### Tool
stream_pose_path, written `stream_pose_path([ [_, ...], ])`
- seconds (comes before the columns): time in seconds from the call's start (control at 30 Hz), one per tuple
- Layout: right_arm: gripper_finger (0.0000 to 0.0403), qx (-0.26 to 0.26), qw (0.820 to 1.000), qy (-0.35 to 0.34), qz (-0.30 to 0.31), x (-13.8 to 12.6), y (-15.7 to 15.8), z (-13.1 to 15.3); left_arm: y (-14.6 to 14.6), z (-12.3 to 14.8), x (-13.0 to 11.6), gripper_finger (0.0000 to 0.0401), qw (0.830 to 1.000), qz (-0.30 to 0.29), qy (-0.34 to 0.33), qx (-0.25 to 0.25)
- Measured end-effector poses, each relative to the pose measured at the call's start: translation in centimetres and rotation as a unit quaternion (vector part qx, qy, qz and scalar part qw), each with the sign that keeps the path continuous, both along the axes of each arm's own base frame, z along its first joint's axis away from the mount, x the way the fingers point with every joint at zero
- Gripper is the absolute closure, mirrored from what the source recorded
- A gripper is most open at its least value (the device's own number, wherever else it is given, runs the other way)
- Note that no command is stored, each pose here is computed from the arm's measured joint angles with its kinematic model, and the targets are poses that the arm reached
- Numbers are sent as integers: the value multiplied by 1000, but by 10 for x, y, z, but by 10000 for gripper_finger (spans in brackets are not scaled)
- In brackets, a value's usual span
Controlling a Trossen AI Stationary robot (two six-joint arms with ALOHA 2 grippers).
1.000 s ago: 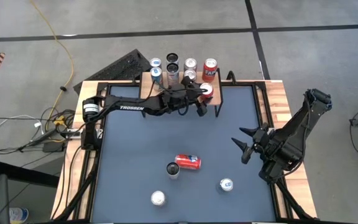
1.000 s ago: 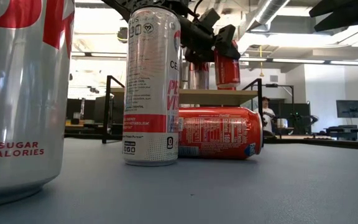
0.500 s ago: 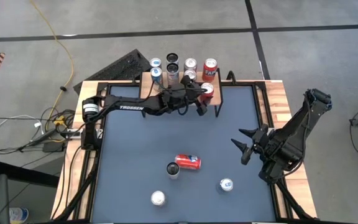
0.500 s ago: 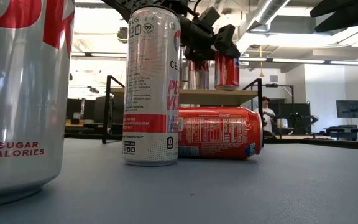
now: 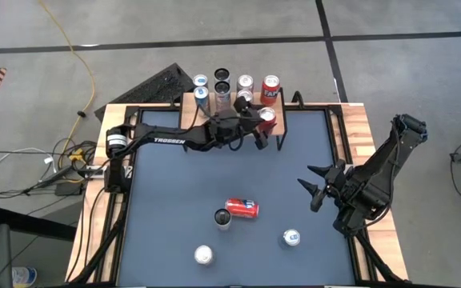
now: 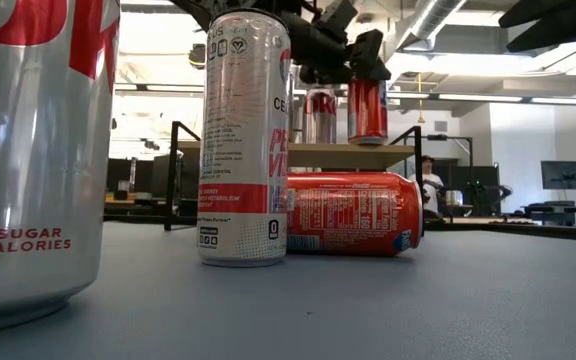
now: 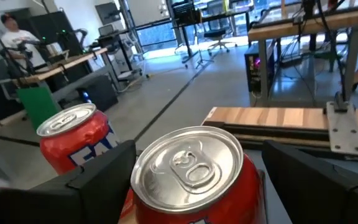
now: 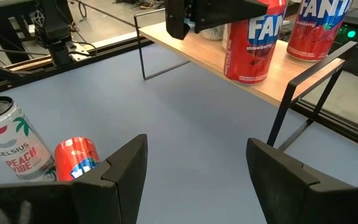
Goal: Place canned beverage on shelf
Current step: Put the top left orange soda can on the shelf aligned with the other orange soda can
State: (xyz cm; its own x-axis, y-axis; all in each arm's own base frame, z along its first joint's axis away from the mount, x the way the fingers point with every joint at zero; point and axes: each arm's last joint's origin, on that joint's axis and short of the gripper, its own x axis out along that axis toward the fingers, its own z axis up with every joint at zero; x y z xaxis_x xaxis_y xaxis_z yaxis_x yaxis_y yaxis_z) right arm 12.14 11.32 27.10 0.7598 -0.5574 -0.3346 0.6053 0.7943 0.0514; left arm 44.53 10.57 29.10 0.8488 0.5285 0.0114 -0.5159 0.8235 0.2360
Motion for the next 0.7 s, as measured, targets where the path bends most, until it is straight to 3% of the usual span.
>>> stream_pose_path([
  [0.53, 149, 24, 1000, 18, 2, 0, 1, -1, -3, 48, 5, 66, 996, 22, -22, 79],
  [0.7, 149, 16, 1000, 23, 11, 2, 3, -1, -22, 70, 4, 66, 996, -1, -7, 94],
])
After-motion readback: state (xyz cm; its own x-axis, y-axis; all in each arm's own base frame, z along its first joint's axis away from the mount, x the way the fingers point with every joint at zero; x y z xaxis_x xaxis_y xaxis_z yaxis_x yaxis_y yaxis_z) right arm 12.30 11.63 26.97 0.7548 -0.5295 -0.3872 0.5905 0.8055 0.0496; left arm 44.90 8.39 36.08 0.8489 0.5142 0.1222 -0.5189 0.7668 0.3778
